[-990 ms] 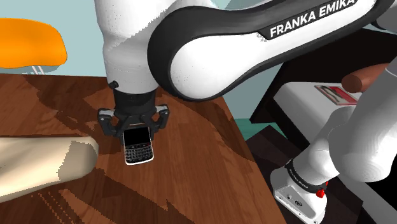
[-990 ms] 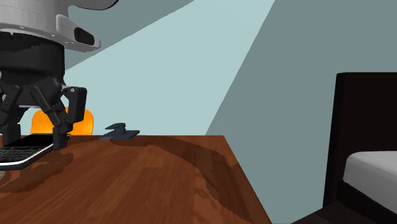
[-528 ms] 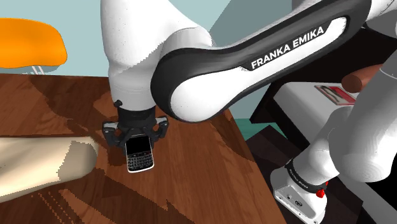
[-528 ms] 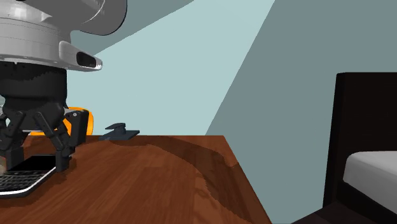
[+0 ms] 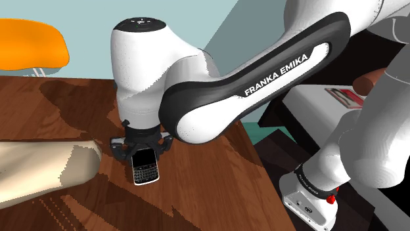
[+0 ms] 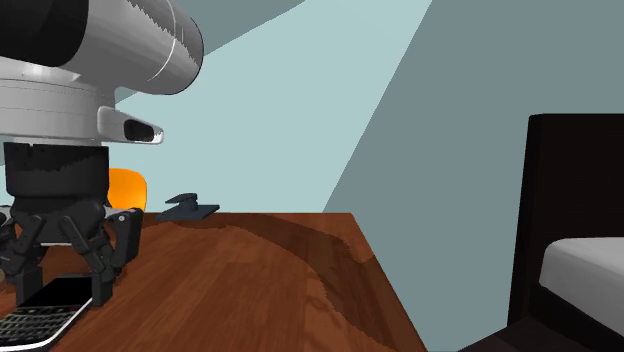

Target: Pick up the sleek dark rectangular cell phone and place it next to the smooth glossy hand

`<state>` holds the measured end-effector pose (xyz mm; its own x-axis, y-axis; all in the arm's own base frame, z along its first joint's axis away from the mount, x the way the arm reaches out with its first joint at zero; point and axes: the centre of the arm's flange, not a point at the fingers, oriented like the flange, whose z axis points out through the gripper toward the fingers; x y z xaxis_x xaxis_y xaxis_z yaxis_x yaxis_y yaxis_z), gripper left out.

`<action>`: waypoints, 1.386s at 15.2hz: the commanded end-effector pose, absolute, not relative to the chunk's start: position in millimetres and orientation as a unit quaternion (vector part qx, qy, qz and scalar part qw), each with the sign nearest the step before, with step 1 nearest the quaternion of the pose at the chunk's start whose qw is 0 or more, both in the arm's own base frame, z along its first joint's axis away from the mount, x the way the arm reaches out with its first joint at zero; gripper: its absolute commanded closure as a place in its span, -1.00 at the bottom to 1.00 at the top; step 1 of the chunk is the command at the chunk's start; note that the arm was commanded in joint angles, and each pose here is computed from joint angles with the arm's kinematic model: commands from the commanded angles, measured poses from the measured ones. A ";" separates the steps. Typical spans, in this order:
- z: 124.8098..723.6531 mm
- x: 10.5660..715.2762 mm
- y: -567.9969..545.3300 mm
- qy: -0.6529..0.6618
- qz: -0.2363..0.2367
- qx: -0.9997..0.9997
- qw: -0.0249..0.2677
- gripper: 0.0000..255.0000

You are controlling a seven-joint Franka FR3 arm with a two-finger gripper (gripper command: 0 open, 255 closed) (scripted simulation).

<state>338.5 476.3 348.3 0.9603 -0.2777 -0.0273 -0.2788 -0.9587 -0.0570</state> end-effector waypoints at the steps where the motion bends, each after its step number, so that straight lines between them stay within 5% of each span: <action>1: 343.6 338.3 476.5 0.141 0.009 -0.990 0.030 1.00; 7: 343.6 338.3 476.5 0.141 0.009 -0.990 0.030 1.00; 8: 343.6 338.3 476.5 0.141 0.009 -0.990 0.030 -1.00; 21: 393.5 338.8 473.3 0.141 0.009 -0.990 0.030 -1.00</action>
<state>338.8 473.4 392.7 0.9603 -0.2777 -0.0268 -0.2788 -0.9586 -0.0578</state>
